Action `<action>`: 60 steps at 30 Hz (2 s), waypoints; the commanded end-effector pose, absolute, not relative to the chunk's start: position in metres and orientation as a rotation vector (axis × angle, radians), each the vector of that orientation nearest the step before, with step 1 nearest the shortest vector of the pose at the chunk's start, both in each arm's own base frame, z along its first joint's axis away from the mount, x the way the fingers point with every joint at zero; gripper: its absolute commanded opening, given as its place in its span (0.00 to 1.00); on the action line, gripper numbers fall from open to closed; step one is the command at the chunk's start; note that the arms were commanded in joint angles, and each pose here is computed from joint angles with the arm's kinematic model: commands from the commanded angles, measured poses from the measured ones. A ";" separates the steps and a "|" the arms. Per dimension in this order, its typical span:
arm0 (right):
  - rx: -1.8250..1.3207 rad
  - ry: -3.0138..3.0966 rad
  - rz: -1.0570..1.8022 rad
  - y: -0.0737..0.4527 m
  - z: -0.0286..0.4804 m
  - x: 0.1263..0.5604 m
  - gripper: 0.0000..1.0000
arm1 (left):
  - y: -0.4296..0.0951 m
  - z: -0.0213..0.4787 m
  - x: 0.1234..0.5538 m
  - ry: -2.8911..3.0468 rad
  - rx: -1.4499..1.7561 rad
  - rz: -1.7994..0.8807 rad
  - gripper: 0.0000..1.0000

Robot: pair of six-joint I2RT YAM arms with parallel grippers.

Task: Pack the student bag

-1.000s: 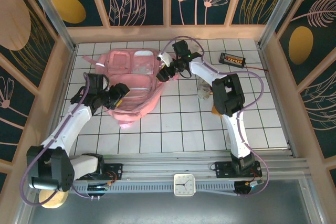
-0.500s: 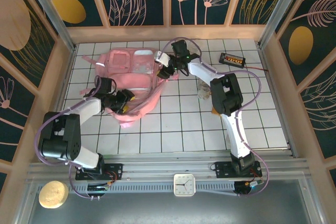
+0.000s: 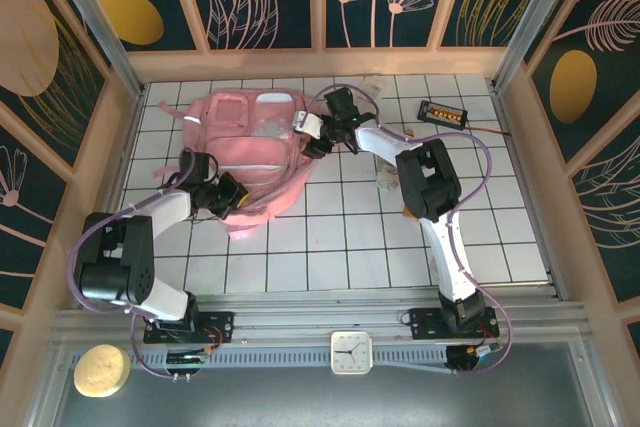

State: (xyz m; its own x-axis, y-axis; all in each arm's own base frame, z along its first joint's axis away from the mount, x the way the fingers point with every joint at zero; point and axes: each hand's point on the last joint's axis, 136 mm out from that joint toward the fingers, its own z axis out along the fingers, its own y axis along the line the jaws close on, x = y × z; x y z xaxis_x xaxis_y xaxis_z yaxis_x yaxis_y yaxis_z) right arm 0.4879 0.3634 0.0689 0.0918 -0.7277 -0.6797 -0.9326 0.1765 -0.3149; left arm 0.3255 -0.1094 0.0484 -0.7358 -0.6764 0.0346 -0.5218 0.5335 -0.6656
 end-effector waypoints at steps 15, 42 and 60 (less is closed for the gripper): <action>-1.701 1.687 0.156 0.368 0.014 0.491 0.52 | -0.094 0.018 0.278 2.709 -1.016 -0.864 0.00; -1.608 1.721 0.057 0.358 0.032 0.496 0.00 | -0.093 0.020 0.269 2.680 -1.043 -0.869 0.00; -1.690 1.911 0.468 0.359 0.060 0.410 0.00 | -0.097 0.031 0.288 2.546 -1.111 -0.974 0.00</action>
State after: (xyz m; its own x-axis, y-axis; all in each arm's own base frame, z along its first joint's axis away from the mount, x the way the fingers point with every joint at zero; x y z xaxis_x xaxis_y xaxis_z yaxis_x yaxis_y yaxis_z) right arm 0.4465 0.3740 0.0595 0.0312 -0.7733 -0.6333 -0.9568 0.1600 -0.2427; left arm 0.2986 -0.0995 0.0431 -0.7224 -0.6910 0.0261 -0.5261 0.5247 -0.6693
